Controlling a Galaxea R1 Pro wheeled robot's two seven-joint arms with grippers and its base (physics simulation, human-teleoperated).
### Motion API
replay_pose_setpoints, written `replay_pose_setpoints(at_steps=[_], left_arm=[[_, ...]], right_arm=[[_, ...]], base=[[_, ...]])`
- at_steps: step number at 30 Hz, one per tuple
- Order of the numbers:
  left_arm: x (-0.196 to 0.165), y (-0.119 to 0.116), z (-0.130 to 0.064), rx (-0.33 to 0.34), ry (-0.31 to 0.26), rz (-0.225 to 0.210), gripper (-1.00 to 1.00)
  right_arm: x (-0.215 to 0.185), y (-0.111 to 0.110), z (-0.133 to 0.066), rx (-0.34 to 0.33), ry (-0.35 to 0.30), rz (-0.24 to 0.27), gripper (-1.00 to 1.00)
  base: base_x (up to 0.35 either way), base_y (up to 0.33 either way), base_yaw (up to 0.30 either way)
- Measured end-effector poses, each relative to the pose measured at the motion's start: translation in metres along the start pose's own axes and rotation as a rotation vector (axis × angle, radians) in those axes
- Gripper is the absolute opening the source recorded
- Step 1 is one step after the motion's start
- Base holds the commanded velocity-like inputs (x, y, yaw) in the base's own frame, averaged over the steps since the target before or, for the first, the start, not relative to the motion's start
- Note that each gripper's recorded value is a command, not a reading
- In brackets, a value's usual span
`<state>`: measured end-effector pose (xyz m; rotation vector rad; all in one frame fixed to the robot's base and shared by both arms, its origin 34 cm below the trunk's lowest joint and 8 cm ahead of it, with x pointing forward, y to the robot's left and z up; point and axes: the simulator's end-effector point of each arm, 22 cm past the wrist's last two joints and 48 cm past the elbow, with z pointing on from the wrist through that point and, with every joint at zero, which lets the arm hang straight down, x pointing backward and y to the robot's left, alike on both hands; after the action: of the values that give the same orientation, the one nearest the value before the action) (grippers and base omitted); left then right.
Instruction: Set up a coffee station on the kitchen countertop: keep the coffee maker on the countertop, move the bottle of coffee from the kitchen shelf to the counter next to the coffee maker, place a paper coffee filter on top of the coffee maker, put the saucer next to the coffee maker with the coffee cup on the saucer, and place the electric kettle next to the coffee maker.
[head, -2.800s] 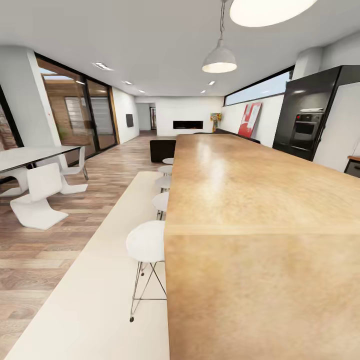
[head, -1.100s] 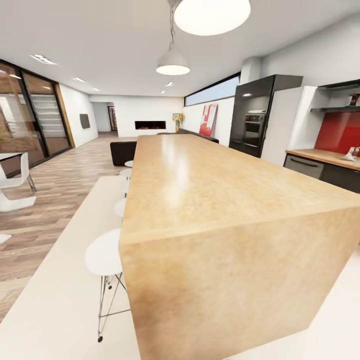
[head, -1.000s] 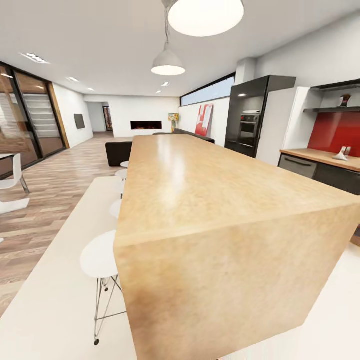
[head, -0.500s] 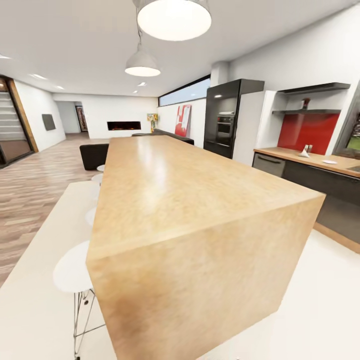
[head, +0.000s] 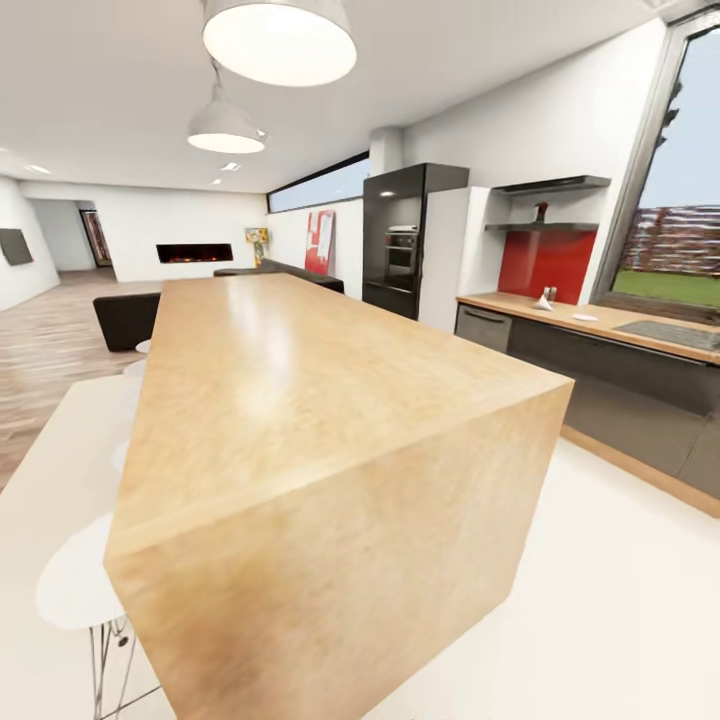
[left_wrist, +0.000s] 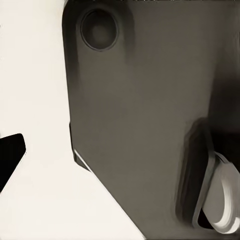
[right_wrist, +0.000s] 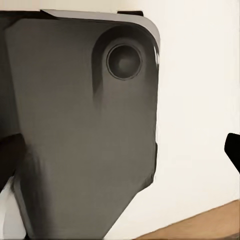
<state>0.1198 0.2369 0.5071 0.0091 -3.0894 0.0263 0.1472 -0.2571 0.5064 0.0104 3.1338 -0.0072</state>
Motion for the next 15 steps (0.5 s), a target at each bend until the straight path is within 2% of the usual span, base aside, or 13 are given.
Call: replay_pose_setpoints(at_steps=[15], left_arm=[[0.001, 0.000, -0.021, 0.000, -0.005, 0.000, 1.00]], right_arm=[[0.003, -0.001, -0.021, 0.001, 0.001, 0.000, 1.00]], base=[[0.000, 0.000, -0.300]])
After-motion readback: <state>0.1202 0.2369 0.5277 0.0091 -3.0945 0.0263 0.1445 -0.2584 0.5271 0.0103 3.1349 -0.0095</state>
